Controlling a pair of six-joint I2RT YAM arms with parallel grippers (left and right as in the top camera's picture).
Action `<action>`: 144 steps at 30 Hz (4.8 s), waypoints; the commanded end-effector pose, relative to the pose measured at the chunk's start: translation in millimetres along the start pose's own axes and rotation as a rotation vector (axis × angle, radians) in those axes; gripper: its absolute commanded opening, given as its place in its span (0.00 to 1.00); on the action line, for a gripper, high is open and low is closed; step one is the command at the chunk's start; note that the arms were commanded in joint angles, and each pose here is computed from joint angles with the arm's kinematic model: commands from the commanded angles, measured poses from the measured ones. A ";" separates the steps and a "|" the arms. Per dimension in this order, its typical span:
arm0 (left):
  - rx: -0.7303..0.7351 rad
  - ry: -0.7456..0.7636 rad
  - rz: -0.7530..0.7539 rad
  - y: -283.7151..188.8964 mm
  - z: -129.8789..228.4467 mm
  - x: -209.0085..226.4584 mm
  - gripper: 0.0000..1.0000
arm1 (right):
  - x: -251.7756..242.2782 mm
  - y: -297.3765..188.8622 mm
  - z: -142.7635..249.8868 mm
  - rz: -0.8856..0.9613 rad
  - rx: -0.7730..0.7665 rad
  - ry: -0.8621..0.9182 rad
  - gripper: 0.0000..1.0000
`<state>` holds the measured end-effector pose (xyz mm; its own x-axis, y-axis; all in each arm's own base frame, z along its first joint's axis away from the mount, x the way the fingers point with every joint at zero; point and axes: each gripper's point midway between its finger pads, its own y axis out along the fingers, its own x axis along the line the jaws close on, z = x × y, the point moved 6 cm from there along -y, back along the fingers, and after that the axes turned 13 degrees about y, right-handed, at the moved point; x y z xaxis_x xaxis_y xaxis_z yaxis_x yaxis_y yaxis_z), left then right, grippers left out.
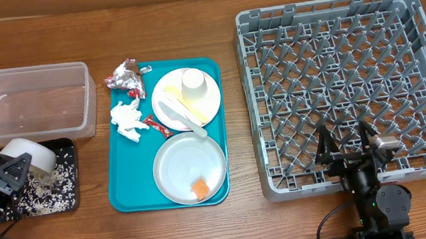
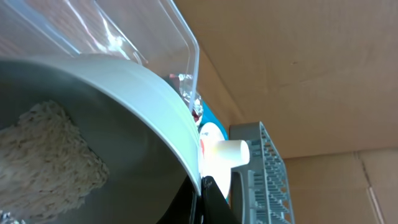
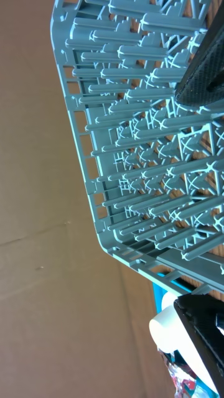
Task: Sort waste into correct bins and load items into the dishwasher rack
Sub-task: 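Tilt the bowl with the left gripper to dump rice onto the black tray, then carry the emptied bowl back and set it on the teal tray with the left gripper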
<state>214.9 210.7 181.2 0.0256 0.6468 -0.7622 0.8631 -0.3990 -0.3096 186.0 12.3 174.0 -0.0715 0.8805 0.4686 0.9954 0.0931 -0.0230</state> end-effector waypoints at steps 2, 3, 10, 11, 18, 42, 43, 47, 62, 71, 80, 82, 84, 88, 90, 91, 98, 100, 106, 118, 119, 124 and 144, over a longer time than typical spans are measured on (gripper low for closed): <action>-0.030 -0.026 -0.003 -0.8 -6.3 4.8 0.04 | -2.3 0.0 1.3 0.006 -0.006 -0.003 1.00; -0.034 -0.023 -0.005 -0.9 -7.7 5.6 0.04 | -2.3 0.0 1.3 0.006 -0.006 -0.003 1.00; 0.029 -0.012 -0.119 -1.7 -1.5 18.8 0.04 | -2.3 0.0 1.3 0.006 -0.006 -0.003 1.00; 0.026 -0.014 -0.119 -1.7 -2.2 19.1 0.04 | -2.3 0.0 1.3 0.006 -0.006 -0.004 1.00; -0.010 -0.057 -0.096 -2.6 -8.2 18.2 0.04 | -2.3 0.0 1.3 0.006 -0.006 -0.004 1.00; -0.014 -0.138 -0.179 -11.4 -7.8 30.2 0.04 | -2.3 0.0 1.3 0.006 -0.006 -0.003 1.00; -0.035 -0.105 -0.129 -10.6 -10.8 24.9 0.04 | -2.3 0.0 1.3 0.006 -0.006 -0.004 1.00; -0.108 0.024 0.021 -10.4 -19.3 7.6 0.04 | -2.3 0.0 1.3 0.006 -0.006 -0.004 1.00; -0.174 0.009 0.045 -29.6 -14.5 4.7 0.04 | -2.3 0.0 1.3 0.006 -0.006 -0.003 1.00; -0.214 0.062 0.094 -32.8 -11.7 -5.7 0.04 | -2.3 0.0 1.3 0.006 -0.006 -0.003 1.00; -0.221 0.080 0.101 -33.0 -11.0 -7.8 0.04 | -2.3 0.0 1.3 0.006 -0.006 -0.004 1.00; -0.214 0.094 0.090 -32.9 -10.7 -6.4 0.04 | -2.3 0.0 1.3 0.006 -0.006 -0.004 1.00; -0.213 0.098 0.081 -33.8 -10.9 -4.6 0.04 | -2.3 0.0 1.3 0.006 -0.006 -0.004 1.00; -0.220 0.087 0.071 -36.8 -12.2 -1.9 0.04 | -2.3 0.0 1.3 0.006 -0.006 -0.003 1.00; -0.215 0.066 0.066 -37.2 -11.7 -0.9 0.04 | -2.3 0.0 1.3 0.006 -0.006 -0.003 1.00; -0.218 0.074 0.068 -37.4 -12.0 -1.2 0.04 | -2.3 0.0 1.3 0.006 -0.006 -0.004 1.00; -0.215 0.083 0.058 -37.4 -12.9 0.9 0.04 | -2.3 0.0 1.3 0.006 -0.006 -0.003 1.00; -0.200 0.085 0.038 -37.1 -12.3 3.9 0.04 | -2.3 0.0 1.3 0.006 -0.006 -0.004 1.00; -0.198 0.048 0.037 -37.1 -12.7 4.8 0.04 | -2.3 0.0 1.3 0.006 -0.006 -0.004 1.00; -0.226 -0.007 0.086 -39.7 -16.2 -7.9 0.04 | -2.3 0.0 1.3 0.006 -0.006 -0.004 1.00; -0.225 0.002 0.083 -40.4 -16.6 -11.1 0.04 | -2.3 0.0 1.3 0.006 -0.006 -0.003 1.00; -0.222 0.082 0.078 -43.9 -23.7 -42.8 0.04 | -2.3 0.0 1.3 0.006 -0.006 -0.004 1.00; 0.360 0.403 -0.594 25.5 3.2 -216.3 0.04 | -2.3 0.0 1.3 0.006 -0.006 -0.003 1.00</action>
<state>235.1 71.8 337.3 -0.0165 0.9488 -0.3154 0.6611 -0.2263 -0.7153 186.0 12.3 174.1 -0.0718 0.8807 0.4683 0.9954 0.0931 -0.0226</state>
